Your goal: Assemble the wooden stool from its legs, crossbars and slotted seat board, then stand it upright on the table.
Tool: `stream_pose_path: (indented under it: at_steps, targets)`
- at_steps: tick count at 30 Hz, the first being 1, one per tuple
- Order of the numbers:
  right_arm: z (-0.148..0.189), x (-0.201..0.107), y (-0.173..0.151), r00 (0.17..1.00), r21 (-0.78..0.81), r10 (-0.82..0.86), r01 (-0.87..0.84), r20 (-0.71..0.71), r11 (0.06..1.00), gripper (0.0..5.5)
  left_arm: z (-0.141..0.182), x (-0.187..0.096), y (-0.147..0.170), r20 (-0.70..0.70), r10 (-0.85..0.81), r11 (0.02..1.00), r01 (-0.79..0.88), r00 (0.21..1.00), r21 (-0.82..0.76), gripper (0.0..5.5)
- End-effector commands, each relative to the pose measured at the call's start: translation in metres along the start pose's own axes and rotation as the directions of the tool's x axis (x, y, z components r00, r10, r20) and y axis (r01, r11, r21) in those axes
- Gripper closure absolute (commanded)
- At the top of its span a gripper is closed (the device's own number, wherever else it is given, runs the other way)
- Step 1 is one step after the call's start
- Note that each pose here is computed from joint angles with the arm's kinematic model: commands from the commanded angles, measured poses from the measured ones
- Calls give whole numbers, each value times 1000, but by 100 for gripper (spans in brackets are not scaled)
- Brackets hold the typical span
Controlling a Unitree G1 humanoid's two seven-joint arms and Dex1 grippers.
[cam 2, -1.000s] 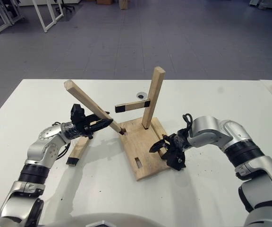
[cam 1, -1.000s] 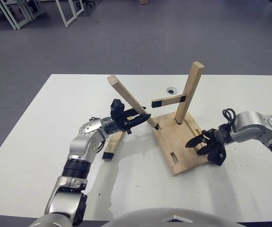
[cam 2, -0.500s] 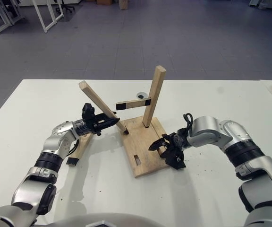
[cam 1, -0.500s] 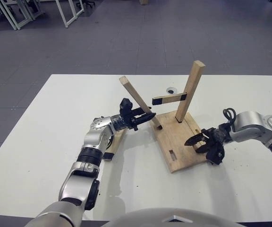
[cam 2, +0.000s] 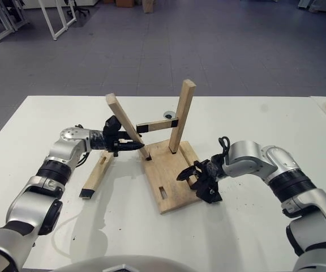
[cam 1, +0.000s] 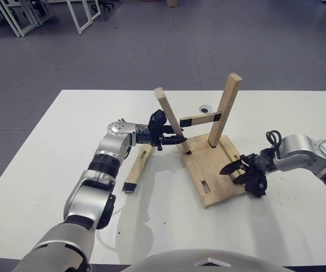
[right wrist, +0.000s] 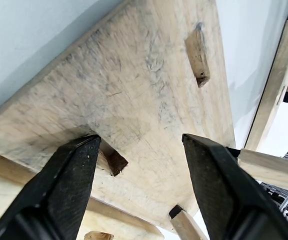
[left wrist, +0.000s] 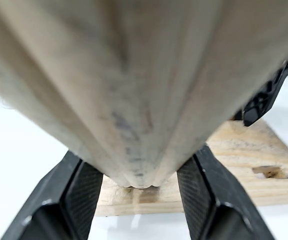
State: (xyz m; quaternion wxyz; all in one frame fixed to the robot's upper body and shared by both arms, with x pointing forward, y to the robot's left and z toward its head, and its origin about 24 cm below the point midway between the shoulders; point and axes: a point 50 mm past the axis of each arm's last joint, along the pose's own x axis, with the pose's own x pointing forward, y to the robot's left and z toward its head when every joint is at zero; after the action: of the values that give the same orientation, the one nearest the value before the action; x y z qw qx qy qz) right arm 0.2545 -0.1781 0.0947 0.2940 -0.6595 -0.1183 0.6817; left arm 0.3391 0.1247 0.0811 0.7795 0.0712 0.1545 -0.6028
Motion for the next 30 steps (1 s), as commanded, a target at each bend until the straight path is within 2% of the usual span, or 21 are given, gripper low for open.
stream_pose_path:
  at_steps: [1, 4, 7, 13, 15, 17, 21, 25, 27, 30]
  targets:
    - [8, 6, 0, 999, 64, -45, 44, 16, 997, 250, -50, -9, -10, -237, 52, 992, -77, 970, -97, 345]
    - [11, -1, -13, 991, 98, -132, 132, -8, 986, 250, -61, -11, -17, -210, 59, 980, -97, 976, -175, 345]
    - [13, -2, 0, 995, 156, -98, 102, -32, 982, 250, -62, -13, -19, -117, 61, 963, -90, 991, -255, 345]
    - [11, 9, 31, 999, 247, 14, -6, -32, 969, 250, -69, -17, -30, -3, 67, 952, -65, 998, -298, 345]
    - [7, 7, 34, 999, 275, 9, 4, -49, 961, 250, -69, -15, -34, 23, 67, 959, -58, 998, -277, 345]
    - [4, 4, 26, 995, 356, -83, 100, -62, 929, 250, -67, -13, -36, 49, 83, 970, -69, 995, -235, 345]
    - [8, -13, -7, 948, 500, -312, 304, -71, 811, 250, -66, -9, -40, 68, 114, 976, -99, 991, -194, 345]
    - [13, -31, -25, 910, 541, -400, 391, -107, 744, 250, -68, -10, -42, 78, 146, 975, -130, 986, -181, 345]
    - [10, -41, -37, 867, 583, -477, 463, -143, 668, 250, -69, -11, -43, 80, 157, 972, -139, 984, -188, 345]
    - [2, -56, -71, 736, 625, -640, 612, -223, 485, 264, -71, -13, -44, 84, 167, 967, -146, 982, -208, 345]
